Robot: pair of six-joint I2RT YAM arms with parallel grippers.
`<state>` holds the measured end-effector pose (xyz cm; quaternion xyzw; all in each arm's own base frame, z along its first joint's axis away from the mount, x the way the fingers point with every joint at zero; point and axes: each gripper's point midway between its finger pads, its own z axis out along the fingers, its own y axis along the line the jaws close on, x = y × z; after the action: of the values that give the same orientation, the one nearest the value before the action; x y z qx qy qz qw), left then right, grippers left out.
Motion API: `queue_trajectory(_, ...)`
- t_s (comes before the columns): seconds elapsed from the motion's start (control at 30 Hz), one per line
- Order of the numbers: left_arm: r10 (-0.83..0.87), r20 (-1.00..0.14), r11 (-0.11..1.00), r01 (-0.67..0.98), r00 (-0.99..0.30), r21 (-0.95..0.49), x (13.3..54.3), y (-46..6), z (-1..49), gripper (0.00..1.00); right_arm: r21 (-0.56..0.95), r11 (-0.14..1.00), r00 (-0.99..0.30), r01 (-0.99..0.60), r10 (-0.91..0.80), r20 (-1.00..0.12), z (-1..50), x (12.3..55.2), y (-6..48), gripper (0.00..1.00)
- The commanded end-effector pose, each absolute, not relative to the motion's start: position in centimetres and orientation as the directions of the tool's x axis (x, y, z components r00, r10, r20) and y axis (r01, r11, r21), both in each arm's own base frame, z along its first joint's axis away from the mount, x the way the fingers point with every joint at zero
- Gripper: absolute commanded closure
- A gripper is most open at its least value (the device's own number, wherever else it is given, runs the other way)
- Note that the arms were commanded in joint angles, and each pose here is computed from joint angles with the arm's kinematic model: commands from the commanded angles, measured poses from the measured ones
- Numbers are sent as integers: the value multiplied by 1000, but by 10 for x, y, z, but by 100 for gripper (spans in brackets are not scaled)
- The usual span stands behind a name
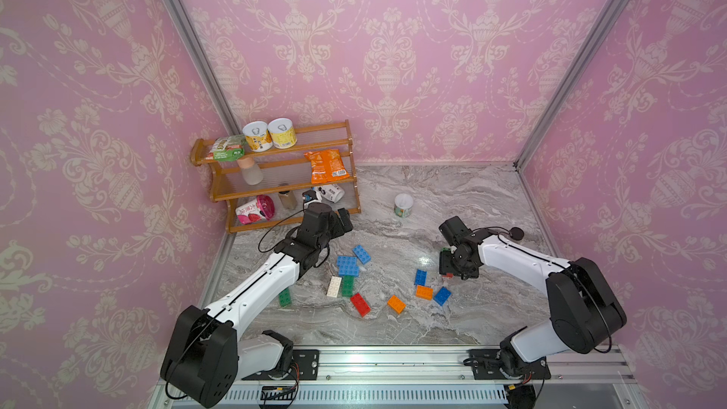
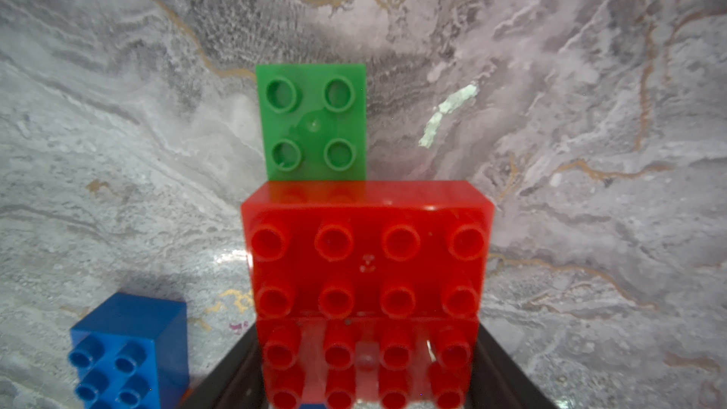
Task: Assemble a rectangle with lego
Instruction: Assemble the lego brick with the lego brick.
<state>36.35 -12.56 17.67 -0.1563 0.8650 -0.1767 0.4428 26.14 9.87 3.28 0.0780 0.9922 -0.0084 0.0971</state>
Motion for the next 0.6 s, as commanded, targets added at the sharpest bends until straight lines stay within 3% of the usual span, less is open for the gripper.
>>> queue_trajectory(0.0, -433, -721, 884, -99, -542, -456, 366, -130, 188, 1, -57, 989, -989, 137, 132, -72, 4, 235, 90, 60)
queue_trajectory(0.17, -430, -724, 886, -96, -540, -454, 368, -130, 190, 1, -26, 991, -987, 129, 126, -100, 18, 240, 94, 47)
queue_trajectory(0.27, -430, -726, 886, -96, -537, -454, 368, -130, 191, 1, -11, 993, -987, 118, 116, -111, 26, 242, 97, 34)
queue_trajectory(0.33, -426, -730, 889, -95, -535, -449, 368, -129, 192, 1, -6, 993, -986, 118, 116, -123, 31, 243, 97, 17)
queue_trajectory(0.37, -424, -731, 890, -95, -534, -447, 368, -129, 193, 1, -2, 993, -985, 116, 114, -130, 34, 244, 97, 2)
queue_trajectory(0.57, -412, -748, 899, -96, -520, -428, 366, -124, 200, 1, 12, 993, -978, 118, 119, -170, 53, 243, 95, 0)
